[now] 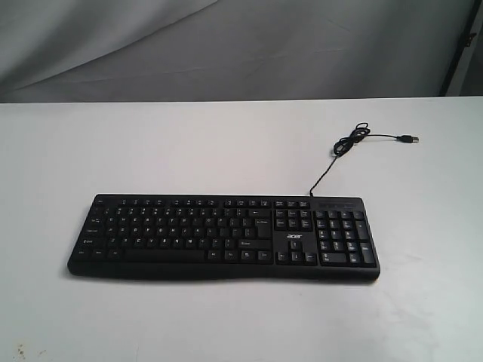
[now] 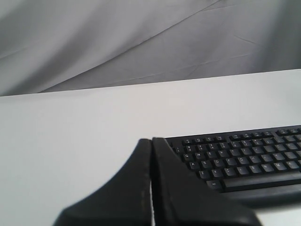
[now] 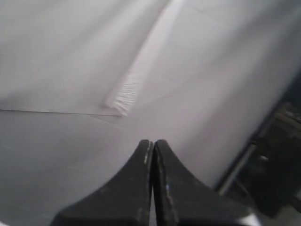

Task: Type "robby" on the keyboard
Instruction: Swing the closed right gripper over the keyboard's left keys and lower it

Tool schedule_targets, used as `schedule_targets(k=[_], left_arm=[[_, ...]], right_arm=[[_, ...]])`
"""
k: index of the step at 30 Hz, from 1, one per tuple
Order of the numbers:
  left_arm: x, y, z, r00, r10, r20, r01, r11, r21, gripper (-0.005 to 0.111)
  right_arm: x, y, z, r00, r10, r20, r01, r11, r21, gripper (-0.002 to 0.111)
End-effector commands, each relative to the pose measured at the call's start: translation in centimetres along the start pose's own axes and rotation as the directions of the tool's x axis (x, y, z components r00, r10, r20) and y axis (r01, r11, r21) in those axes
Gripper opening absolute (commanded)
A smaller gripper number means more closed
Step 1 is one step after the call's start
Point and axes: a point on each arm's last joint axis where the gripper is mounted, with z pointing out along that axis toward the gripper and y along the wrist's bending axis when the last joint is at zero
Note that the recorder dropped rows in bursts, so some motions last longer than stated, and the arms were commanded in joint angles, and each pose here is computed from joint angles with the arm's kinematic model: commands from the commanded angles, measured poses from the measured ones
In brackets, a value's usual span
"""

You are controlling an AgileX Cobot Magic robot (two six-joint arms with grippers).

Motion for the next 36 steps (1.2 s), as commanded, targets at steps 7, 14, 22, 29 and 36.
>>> schedule_targets(k=[7, 14, 22, 29, 36], left_arm=[[0.1, 0.0, 0.0, 1.000, 0.003, 0.005, -0.003, 1.000, 0.005, 0.000], [0.1, 0.0, 0.0, 1.000, 0.003, 0.005, -0.003, 1.000, 0.005, 0.000], [0.1, 0.0, 0.0, 1.000, 0.003, 0.005, -0.003, 1.000, 0.005, 0.000], [0.1, 0.0, 0.0, 1.000, 0.003, 0.005, -0.003, 1.000, 0.005, 0.000], [0.1, 0.0, 0.0, 1.000, 0.003, 0.005, -0.003, 1.000, 0.005, 0.000]], right_arm=[[0.8, -5.5, 1.9, 0.924, 0.082, -0.374, 0.097, 0.895, 0.436, 0.000], [-0.5, 4.8, 8.0, 0.874, -0.034, -0.485, -0.323, 0.706, -0.631, 0.000], [6.6, 25.1, 9.7, 0.833, -0.407, -0.375, -0.201, 0.409, -0.890, 0.000], [7.4, 34.9, 7.8, 0.868, -0.449, -0.212, -0.094, 0.272, -0.958, 0.000], [6.5, 38.5, 5.5, 0.880, -0.465, -0.096, -0.015, 0.175, -0.984, 0.000]])
